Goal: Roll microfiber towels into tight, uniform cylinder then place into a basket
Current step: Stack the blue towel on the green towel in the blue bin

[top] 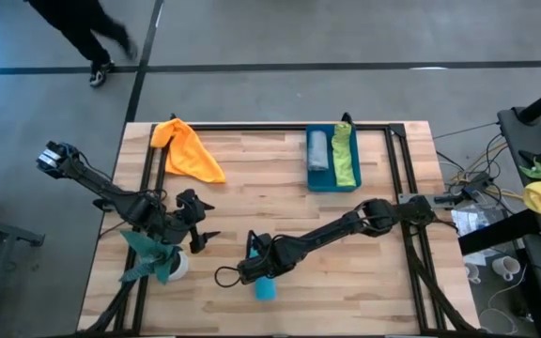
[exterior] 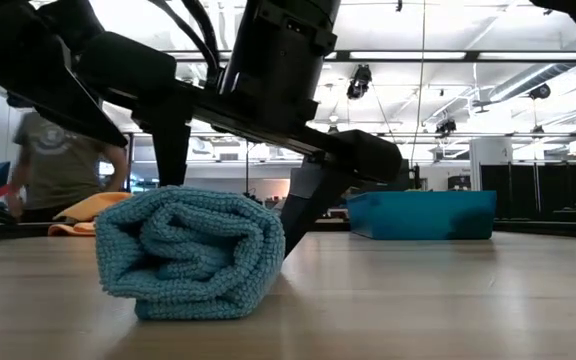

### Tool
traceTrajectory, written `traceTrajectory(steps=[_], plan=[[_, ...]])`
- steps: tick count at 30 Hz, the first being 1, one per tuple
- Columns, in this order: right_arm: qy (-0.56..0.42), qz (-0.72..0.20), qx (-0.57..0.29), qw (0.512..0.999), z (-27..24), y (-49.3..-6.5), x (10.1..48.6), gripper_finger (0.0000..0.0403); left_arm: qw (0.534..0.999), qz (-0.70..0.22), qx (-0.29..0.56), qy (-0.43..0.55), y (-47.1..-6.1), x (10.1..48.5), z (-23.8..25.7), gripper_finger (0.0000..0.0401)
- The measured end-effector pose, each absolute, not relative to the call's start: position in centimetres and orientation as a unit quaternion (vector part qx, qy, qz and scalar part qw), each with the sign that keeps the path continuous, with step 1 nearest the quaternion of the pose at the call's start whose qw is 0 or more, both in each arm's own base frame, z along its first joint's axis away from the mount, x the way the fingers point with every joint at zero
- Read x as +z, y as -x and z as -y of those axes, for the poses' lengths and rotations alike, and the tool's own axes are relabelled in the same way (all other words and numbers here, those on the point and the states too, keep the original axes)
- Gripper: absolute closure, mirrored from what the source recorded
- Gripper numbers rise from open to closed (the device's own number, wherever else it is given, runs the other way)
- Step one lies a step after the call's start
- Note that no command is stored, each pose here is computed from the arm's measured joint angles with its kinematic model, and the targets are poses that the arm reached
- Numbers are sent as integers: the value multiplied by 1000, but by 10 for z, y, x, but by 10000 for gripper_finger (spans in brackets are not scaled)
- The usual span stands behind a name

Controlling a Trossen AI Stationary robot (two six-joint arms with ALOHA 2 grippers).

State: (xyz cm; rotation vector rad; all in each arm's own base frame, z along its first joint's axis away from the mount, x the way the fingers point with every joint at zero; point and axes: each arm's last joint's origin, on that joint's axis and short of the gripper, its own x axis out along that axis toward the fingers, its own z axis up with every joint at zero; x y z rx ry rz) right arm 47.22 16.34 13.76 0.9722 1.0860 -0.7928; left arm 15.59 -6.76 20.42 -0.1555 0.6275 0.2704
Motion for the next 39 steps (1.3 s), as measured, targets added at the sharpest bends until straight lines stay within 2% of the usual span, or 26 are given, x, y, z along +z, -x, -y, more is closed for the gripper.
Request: traceTrajectory(steps=[6, 11, 20, 26, 28, 33, 39], plan=[[-443, -473, -376, 663, -160, -470, 132, 86, 941, -292, 157, 68, -156, 206, 66, 24], [-471, -462, -410, 629, -149, -468, 125, 124, 944, -281, 161, 59, -158, 212, 66, 24], [-460, -471, -413, 629, -141, -470, 127, 252, 961, -242, 132, 12, -165, 247, 69, 24], [-454, -469, -413, 635, -138, -470, 133, 357, 966, -214, 148, 3, -167, 266, 69, 24], [-444, -466, -415, 643, -134, -471, 139, 379, 966, -207, 154, 4, -166, 269, 68, 24], [-408, -489, -421, 646, -110, -464, 162, 381, 969, -196, 153, 6, -161, 274, 65, 24], [-362, -528, -414, 647, -69, -441, 222, 381, 971, -188, 147, -13, -155, 279, 62, 24]])
